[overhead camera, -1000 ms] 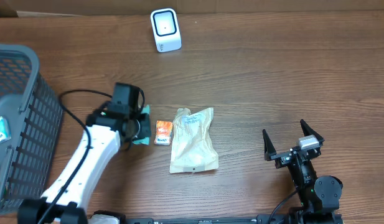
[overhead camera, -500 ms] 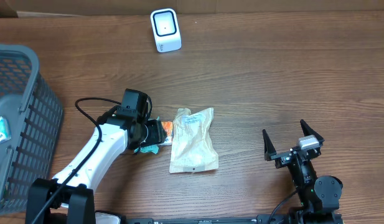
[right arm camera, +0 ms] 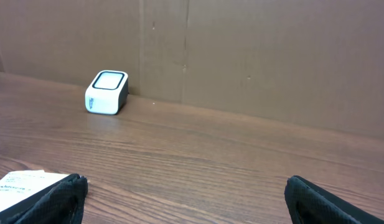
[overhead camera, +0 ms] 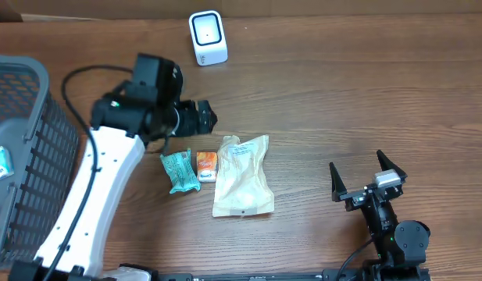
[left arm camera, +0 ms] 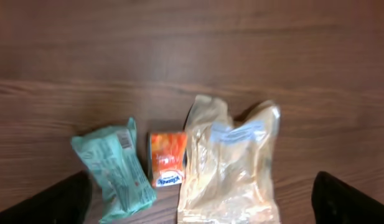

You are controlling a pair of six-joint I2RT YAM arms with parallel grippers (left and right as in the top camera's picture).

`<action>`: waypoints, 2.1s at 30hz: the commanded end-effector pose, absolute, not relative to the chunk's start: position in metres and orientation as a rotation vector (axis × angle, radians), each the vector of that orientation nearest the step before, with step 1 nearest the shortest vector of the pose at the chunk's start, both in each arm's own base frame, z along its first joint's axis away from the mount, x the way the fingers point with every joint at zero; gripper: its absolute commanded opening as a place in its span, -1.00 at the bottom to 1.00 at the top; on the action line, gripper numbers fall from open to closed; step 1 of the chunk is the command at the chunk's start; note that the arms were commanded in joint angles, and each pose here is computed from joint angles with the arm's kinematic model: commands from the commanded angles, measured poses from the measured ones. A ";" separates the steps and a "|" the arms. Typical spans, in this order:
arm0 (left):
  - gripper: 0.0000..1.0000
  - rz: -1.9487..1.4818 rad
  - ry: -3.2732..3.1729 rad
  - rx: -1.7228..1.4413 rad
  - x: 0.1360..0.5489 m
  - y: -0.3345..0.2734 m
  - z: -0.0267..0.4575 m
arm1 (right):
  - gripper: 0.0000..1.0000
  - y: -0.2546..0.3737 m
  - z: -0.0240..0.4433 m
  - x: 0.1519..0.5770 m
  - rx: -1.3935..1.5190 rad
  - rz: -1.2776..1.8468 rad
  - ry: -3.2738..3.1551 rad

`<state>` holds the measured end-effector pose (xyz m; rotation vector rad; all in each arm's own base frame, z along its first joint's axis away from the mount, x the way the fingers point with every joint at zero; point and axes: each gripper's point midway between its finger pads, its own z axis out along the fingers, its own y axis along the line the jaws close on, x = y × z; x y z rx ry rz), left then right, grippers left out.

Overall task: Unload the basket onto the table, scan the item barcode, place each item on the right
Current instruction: 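Move the left gripper back into the basket over the blue packet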

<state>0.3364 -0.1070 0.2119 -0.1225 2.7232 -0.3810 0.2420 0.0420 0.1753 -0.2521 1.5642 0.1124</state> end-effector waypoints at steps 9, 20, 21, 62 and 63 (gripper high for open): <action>0.99 -0.189 2.445 -0.215 0.336 -0.030 0.353 | 1.00 0.042 0.174 0.242 -0.246 0.116 1.561; 0.82 -0.059 2.277 -0.618 0.307 0.076 0.402 | 1.00 0.042 0.174 0.242 -0.246 0.116 1.561; 0.82 -0.051 2.255 -0.682 0.304 0.088 0.403 | 1.00 0.042 0.174 0.242 -0.246 0.116 1.561; 0.86 0.259 2.147 -1.733 0.188 0.292 0.304 | 1.00 0.042 0.174 0.242 -0.246 0.116 1.561; 0.86 0.270 2.146 -1.748 0.185 0.294 0.302 | 1.00 0.042 0.174 0.242 -0.246 0.115 1.561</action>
